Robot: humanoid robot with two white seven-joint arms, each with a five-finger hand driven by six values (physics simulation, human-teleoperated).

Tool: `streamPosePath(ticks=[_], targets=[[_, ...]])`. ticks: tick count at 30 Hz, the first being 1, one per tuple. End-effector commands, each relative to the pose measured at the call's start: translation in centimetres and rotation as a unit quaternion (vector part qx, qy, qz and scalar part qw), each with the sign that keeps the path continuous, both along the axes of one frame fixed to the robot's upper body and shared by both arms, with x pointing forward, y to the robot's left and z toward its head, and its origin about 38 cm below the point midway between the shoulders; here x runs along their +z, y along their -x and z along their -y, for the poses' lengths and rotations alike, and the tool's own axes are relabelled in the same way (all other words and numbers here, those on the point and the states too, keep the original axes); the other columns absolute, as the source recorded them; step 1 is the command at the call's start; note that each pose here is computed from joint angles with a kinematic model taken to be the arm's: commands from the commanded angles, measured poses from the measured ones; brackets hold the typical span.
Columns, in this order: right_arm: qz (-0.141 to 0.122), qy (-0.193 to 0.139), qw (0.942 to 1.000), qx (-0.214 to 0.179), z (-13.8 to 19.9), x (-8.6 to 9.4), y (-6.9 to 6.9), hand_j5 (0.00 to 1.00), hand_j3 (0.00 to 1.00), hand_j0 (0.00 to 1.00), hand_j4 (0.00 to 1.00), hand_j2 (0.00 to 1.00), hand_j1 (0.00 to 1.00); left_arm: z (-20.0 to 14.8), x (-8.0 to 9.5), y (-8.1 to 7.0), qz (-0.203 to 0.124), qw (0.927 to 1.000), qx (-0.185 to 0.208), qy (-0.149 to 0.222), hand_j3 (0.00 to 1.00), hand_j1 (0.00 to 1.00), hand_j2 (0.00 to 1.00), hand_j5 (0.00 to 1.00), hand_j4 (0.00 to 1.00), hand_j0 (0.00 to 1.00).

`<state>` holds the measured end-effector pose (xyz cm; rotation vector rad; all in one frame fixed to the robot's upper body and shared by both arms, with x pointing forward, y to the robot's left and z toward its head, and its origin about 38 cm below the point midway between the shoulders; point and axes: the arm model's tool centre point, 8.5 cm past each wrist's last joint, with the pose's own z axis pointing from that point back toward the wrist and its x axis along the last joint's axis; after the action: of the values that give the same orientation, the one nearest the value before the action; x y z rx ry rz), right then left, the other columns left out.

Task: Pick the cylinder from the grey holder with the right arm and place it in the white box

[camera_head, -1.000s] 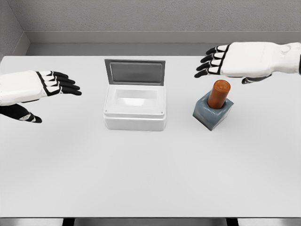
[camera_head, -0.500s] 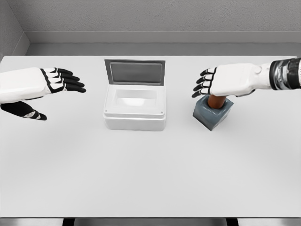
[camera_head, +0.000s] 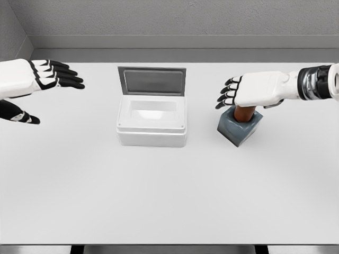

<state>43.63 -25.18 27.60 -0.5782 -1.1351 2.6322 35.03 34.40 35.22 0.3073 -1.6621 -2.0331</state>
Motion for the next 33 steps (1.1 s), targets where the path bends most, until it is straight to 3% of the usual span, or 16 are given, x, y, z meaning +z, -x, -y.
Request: streamPosePath(ticks=[1, 8, 13, 21, 23, 25, 33], targets=[[-0.002, -0.001, 1.0, -0.005, 0.2, -0.1, -0.2, 0.99, 0.99, 0.99, 0.99, 0.99, 0.99, -0.1, 0.3, 0.1, -0.004, 1.0, 0.0, 0.006, 1.0, 1.0, 1.0, 1.0, 1.0, 1.0], [-0.004, -0.002, 1.0, -0.008, 0.0, -0.4, -0.6, 0.98, 0.98, 0.98, 0.98, 0.98, 0.98, 0.5, 0.1, 0.0, -0.006, 0.9998, -0.008, 0.018, 1.0, 1.0, 1.0, 1.0, 1.0, 1.0], [-0.006, 0.0, 1.0, -0.003, -0.2, -0.6, -0.4, 0.87, 0.87, 0.87, 0.87, 0.87, 0.87, 1.2, -0.2, -0.3, -0.004, 0.9996, -0.016, 0.023, 1.0, 1.0, 1.0, 1.0, 1.0, 1.0], [-0.008, 0.007, 0.9999, 0.007, -0.5, -0.9, 0.3, 0.83, 0.83, 0.83, 0.83, 0.83, 0.83, 1.7, -1.5, -0.5, -0.011, 0.9997, -0.02, 0.01, 1.0, 1.0, 1.0, 1.0, 1.0, 1.0], [-0.009, 0.008, 0.9999, 0.007, -0.4, -0.9, 0.3, 0.79, 0.79, 0.79, 0.79, 0.79, 0.79, 1.7, -1.3, -0.5, -0.007, 0.9997, -0.02, 0.008, 1.0, 1.0, 1.0, 1.0, 1.0, 1.0], [-0.009, 0.006, 0.9999, 0.007, -0.5, -0.9, 0.3, 0.6, 0.6, 0.6, 0.6, 0.6, 0.6, 1.7, -1.2, -0.5, -0.006, 0.9997, -0.02, 0.008, 1.0, 1.0, 1.0, 1.0, 1.0, 1.0], [-0.009, 0.007, 0.9999, 0.007, -0.5, -0.9, 0.3, 0.49, 0.49, 0.49, 0.49, 0.49, 0.49, 2.1, -1.1, -0.7, -0.002, 0.9996, -0.025, 0.014, 1.0, 1.0, 1.0, 1.0, 1.0, 1.0]])
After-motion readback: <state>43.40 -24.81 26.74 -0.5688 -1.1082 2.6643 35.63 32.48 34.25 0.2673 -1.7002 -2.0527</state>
